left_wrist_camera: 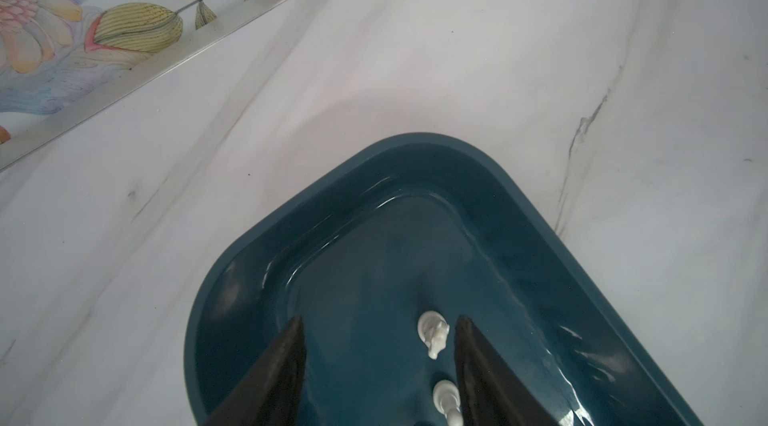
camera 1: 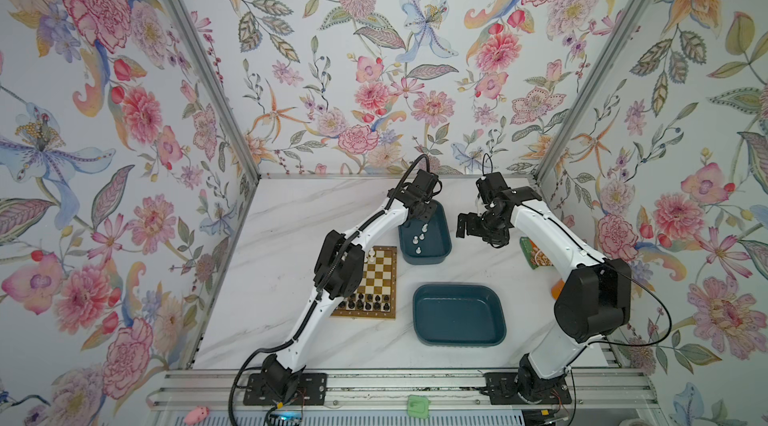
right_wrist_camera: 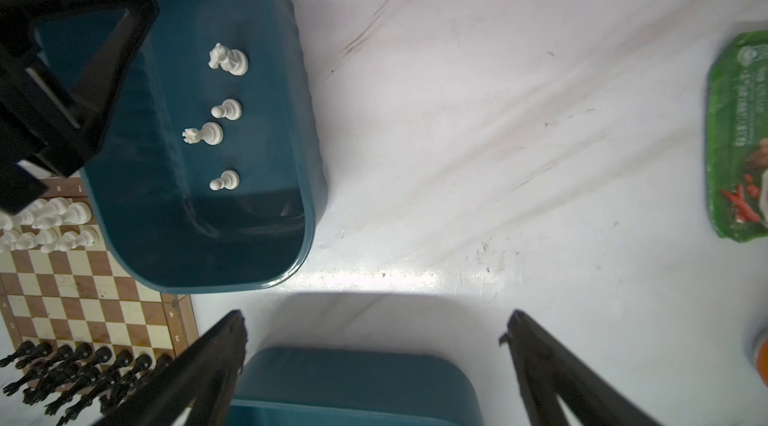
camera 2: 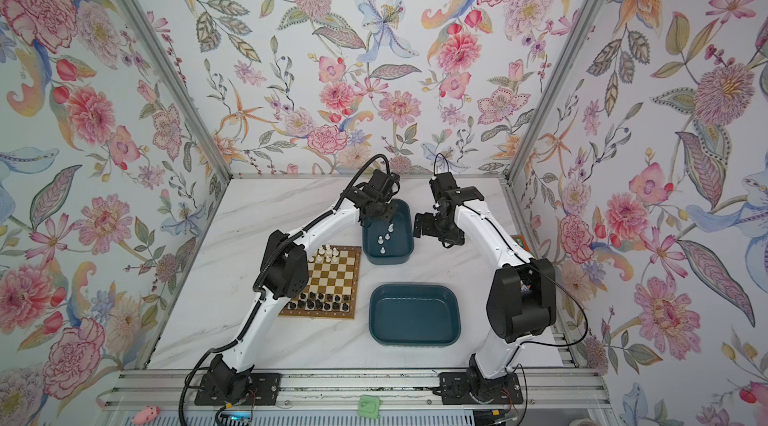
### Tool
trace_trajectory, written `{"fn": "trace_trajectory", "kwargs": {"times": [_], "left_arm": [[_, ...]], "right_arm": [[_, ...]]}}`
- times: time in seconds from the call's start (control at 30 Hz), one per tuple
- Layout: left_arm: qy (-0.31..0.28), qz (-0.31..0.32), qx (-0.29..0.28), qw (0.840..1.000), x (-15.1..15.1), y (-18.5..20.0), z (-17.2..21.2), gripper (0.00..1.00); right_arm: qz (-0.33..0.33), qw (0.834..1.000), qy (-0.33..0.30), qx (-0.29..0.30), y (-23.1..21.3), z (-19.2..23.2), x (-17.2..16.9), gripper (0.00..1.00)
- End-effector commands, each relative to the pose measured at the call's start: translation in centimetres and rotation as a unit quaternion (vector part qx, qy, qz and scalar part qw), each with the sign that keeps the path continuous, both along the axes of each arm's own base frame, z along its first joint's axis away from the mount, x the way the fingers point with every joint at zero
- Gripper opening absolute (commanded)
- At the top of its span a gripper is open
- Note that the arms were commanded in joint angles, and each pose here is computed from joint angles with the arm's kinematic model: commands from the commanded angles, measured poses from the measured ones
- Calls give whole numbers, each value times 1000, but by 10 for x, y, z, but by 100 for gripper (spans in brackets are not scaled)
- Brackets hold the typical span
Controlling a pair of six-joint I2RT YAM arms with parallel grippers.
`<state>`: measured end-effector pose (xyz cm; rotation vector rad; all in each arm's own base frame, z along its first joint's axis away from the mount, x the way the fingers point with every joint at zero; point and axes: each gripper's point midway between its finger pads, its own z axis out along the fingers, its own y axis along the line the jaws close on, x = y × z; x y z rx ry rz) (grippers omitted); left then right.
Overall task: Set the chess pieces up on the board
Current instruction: 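Lower the left gripper over the white pieces while the right gripper hovers beside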
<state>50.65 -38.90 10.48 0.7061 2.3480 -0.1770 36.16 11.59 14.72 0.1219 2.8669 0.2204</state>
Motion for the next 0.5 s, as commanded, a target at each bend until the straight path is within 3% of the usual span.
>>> {"fn": "trace_trajectory", "kwargs": {"times": [0.0, 0.47], "left_arm": [[20, -17, 10, 1000, -10, -3, -15, 60], [52, -51, 4, 997, -30, -19, -39, 59]], "right_arm": [[16, 1000, 0, 13, 2, 5, -12, 99], [15, 1000, 4, 21, -6, 2, -15, 99]]}}
